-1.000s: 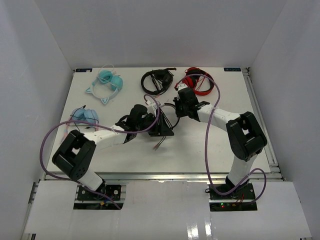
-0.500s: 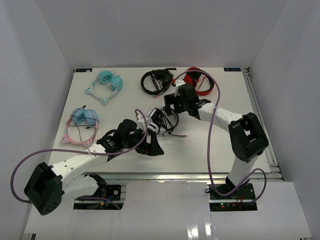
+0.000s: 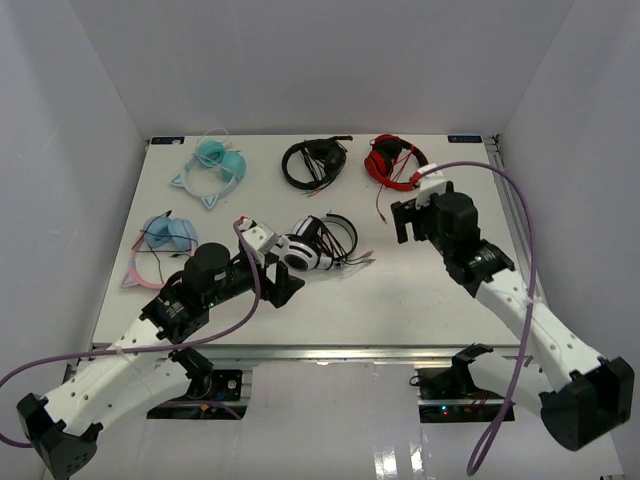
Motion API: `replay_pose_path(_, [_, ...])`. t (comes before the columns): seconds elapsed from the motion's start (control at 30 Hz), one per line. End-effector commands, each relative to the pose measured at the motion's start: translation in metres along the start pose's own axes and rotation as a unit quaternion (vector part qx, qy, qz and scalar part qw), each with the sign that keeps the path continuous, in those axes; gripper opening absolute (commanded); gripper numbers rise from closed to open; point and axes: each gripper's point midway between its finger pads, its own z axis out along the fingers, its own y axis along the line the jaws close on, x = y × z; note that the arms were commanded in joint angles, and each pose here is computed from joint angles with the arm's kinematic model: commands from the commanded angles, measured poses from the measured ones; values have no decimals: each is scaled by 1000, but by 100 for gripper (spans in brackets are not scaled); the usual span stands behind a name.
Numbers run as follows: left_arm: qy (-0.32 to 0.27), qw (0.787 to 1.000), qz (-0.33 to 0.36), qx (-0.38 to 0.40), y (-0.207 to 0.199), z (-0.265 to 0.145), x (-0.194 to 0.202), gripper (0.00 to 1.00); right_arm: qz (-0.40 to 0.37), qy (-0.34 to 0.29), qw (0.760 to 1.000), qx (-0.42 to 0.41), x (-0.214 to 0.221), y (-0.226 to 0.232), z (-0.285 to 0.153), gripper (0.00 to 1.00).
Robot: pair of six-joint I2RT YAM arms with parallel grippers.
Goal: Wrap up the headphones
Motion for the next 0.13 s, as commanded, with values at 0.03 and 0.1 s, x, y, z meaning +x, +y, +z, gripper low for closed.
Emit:
replay_pose_path(0.03, [-6, 997, 65, -32, 17, -8, 13, 98, -20, -28, 995, 92, 11, -45, -41, 90])
replay_pose_path(0.1, [-6, 996, 78, -36, 20, -11, 21, 98, -26, -20, 994, 108, 21, -56, -48, 90])
